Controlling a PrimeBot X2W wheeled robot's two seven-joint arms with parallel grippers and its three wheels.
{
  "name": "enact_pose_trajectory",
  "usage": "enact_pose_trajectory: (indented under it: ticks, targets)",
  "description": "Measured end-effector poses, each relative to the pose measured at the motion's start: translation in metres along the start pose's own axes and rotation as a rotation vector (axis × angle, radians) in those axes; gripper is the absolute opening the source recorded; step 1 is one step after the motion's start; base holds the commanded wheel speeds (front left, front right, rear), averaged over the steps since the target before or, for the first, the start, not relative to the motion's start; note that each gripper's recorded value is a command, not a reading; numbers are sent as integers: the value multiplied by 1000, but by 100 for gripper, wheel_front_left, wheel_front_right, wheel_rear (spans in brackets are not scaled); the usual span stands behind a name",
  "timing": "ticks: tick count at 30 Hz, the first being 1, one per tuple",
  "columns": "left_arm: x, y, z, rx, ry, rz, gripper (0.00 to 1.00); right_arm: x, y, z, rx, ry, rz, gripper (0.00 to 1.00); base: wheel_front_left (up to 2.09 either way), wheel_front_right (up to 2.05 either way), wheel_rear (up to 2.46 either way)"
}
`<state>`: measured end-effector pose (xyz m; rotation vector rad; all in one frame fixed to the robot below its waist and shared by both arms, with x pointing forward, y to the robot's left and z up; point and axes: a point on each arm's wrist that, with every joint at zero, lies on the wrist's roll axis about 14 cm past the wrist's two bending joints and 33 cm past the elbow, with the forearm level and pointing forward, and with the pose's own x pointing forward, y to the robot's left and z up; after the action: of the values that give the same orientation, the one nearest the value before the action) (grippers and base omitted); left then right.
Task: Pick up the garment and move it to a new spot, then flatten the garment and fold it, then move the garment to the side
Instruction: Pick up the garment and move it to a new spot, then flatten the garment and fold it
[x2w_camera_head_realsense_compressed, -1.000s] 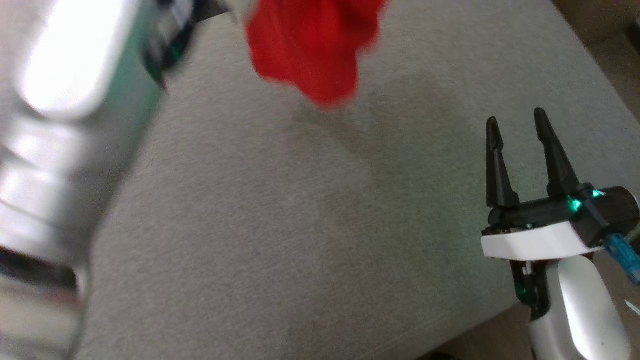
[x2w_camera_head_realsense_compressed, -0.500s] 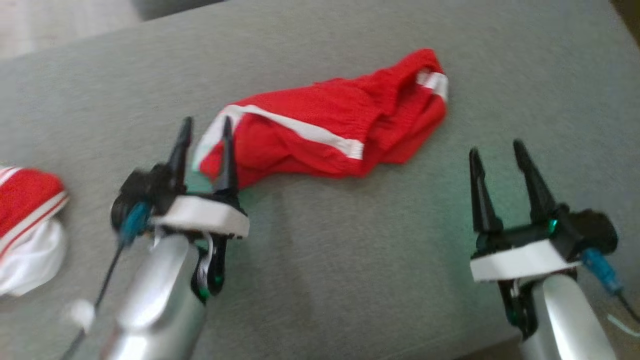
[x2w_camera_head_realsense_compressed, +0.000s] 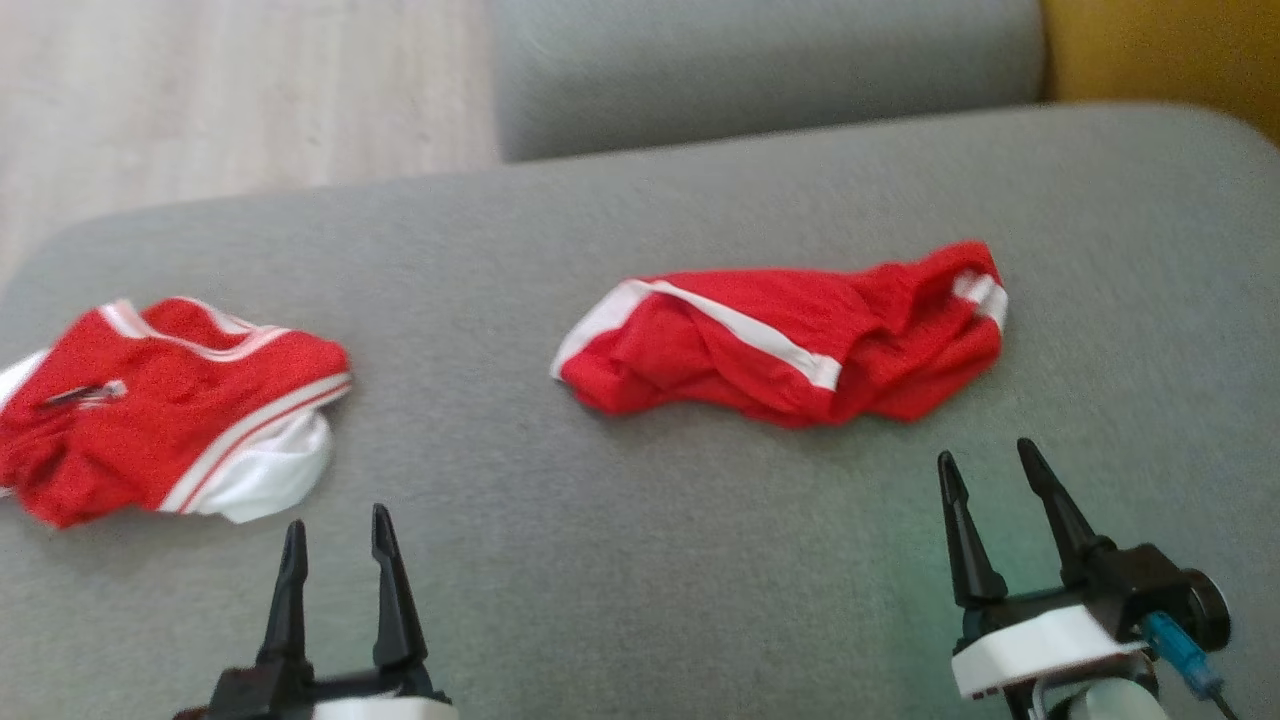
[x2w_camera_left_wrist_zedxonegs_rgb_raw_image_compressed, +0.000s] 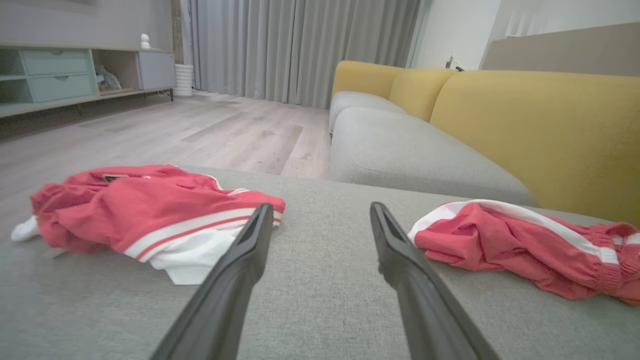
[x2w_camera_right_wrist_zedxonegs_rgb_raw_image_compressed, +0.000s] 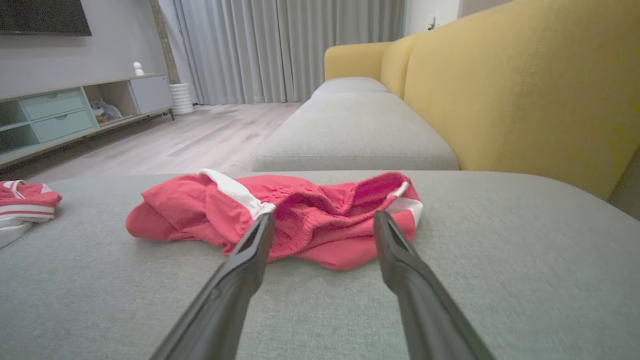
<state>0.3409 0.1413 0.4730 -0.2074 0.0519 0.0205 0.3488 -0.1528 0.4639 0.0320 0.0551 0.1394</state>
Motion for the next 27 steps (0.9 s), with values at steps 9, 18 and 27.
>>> enact_pose_trajectory:
  ticks: [9, 18, 27]
  targets:
    - [-32, 1, 17, 59, -69, 0, 100, 1, 26, 20, -20, -64, 84, 100, 0, 0, 0]
    - [-31, -5, 18, 77, -73, -32, 100, -12, 23, 11, -15, -39, 68, 100, 0, 0, 0]
    - [-30, -8, 16, 79, -67, -43, 100, -14, 21, 11, -14, -41, 61, 100, 0, 0, 0]
